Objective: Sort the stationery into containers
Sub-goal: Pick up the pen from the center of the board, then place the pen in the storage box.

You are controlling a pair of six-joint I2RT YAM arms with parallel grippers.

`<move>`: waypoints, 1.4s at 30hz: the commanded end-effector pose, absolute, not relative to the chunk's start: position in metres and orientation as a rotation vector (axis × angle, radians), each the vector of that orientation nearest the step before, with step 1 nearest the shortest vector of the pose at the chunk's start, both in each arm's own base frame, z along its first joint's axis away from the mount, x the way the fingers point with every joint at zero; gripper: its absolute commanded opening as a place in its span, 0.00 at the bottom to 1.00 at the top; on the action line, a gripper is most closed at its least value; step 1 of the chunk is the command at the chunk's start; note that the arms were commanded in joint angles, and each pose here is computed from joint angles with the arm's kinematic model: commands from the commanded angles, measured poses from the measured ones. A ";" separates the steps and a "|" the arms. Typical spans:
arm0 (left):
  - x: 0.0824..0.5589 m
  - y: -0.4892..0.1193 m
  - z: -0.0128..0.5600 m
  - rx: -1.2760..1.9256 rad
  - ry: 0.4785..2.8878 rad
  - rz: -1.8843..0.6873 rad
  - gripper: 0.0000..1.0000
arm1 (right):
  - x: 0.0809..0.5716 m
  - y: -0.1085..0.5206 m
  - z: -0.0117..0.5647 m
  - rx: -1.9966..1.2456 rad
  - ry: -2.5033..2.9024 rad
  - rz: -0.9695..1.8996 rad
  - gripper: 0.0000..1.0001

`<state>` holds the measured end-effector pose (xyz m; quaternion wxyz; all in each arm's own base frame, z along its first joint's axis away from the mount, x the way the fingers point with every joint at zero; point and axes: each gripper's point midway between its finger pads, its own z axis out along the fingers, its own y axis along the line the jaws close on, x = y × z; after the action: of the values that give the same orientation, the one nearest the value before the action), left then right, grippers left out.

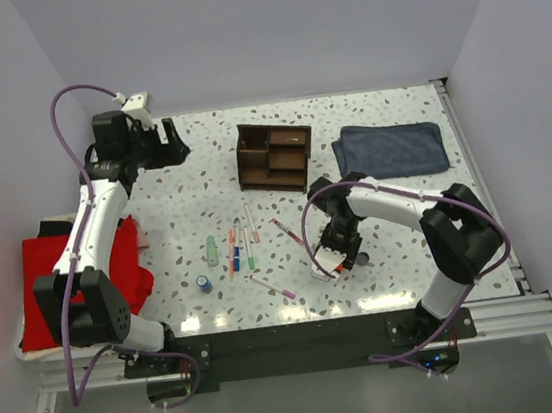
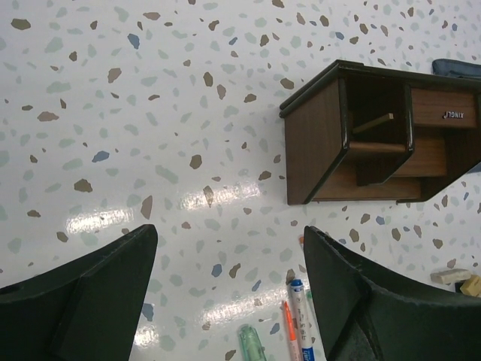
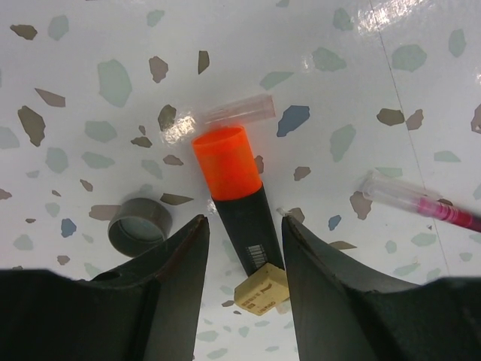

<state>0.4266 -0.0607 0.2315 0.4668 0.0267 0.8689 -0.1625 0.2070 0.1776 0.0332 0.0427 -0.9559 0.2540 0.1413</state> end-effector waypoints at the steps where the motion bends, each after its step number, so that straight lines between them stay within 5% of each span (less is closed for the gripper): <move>1: 0.429 -0.046 0.248 0.051 2.071 -0.363 0.84 | 0.206 0.180 0.022 -2.965 0.615 0.430 0.47; 8: 0.431 -0.044 0.246 0.040 2.078 -0.371 0.84 | 0.210 0.182 0.008 -2.971 0.670 0.424 0.43; 16: 0.435 -0.049 0.243 0.041 2.087 -0.409 0.84 | 0.219 0.196 0.034 -2.898 0.818 0.399 0.01; 24: 0.452 -0.055 0.244 0.087 2.101 -0.447 0.83 | 0.257 0.281 0.168 -2.381 1.230 0.607 0.00; 36: 0.473 -0.063 0.216 0.111 2.165 -0.523 0.81 | 0.299 0.341 0.222 -1.417 1.825 1.308 0.00; 42: 0.482 -0.063 0.210 0.122 2.175 -0.520 0.80 | 0.371 0.360 0.301 -1.081 1.604 1.185 0.00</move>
<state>0.4694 -0.0637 0.1896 0.4081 0.0297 0.8890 -0.2055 0.3312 0.3347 0.1996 0.2717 -0.5237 0.6820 0.4323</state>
